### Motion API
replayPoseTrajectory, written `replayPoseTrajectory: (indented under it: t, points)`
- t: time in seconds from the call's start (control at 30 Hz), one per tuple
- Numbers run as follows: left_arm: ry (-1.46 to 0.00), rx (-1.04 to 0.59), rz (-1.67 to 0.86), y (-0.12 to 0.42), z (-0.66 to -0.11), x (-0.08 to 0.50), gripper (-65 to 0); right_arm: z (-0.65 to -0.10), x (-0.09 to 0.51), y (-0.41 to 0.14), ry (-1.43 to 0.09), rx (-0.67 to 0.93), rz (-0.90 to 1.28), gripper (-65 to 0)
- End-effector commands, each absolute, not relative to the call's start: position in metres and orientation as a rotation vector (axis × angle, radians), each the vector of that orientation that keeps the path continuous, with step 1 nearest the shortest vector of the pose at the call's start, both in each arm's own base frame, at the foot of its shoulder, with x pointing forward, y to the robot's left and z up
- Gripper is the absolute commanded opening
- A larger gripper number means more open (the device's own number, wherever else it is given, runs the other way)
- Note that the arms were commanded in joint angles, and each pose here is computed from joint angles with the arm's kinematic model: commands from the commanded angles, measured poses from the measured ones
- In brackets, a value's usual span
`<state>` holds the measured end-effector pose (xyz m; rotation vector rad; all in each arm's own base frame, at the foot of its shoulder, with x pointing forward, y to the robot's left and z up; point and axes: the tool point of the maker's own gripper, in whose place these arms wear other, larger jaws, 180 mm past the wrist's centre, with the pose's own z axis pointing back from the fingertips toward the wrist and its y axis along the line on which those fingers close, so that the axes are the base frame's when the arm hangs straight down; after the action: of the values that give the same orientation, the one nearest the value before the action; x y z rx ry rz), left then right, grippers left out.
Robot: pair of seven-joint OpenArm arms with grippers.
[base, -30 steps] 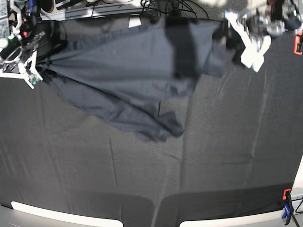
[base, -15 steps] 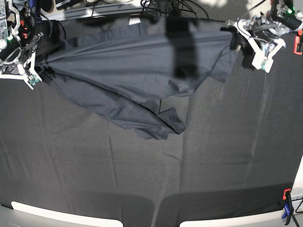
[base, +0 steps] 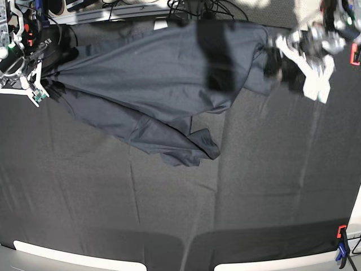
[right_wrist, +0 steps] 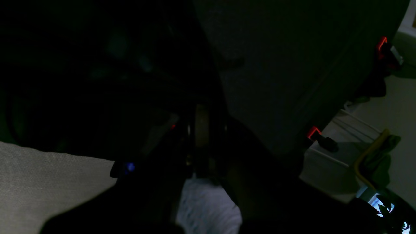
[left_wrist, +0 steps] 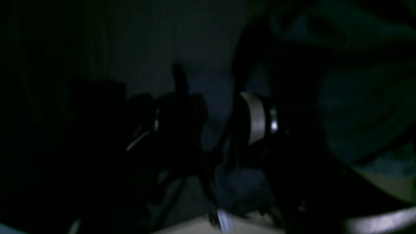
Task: Layout the t-shirt on the table in an organized manner, then fold the t-shirt properly
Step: 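Stretch the shirt taut between both grippers, left gripper sweeping outward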
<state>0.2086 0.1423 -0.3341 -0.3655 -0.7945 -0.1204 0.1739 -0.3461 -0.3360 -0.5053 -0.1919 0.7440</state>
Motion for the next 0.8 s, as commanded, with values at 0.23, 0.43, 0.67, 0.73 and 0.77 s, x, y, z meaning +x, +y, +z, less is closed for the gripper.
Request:
replayPoseTrajectory:
  t: [0.23, 0.43, 0.67, 0.73, 0.77]
  points:
    - [-0.878, -0.359, -0.114, 0.151, -0.322, 0.247, -38.4, -0.326, 0.179, -0.352, -0.198, -0.543, 0.745, -65.0]
    - [-0.714, -0.44, -0.002, 0.161, -0.37, 0.255, -38.4, -0.329, 0.178, -0.346, -0.209, -0.502, 0.739, -65.0]
    - [-0.681, -0.58, -0.008, 0.146, -0.377, 0.258, -38.4, -0.329, 0.178, -0.346, -0.209, -0.503, 0.739, -65.0]
    - [-0.673, -0.596, -0.02, 0.142, -0.378, 0.256, -38.4, -0.329, 0.178, -0.346, -0.209, -0.503, 0.739, -65.0]
    - [-0.671, -0.602, -0.017, 0.139, -0.378, 0.255, -38.4, -0.329, 0.178, -0.346, -0.209, -0.503, 0.74, -65.0]
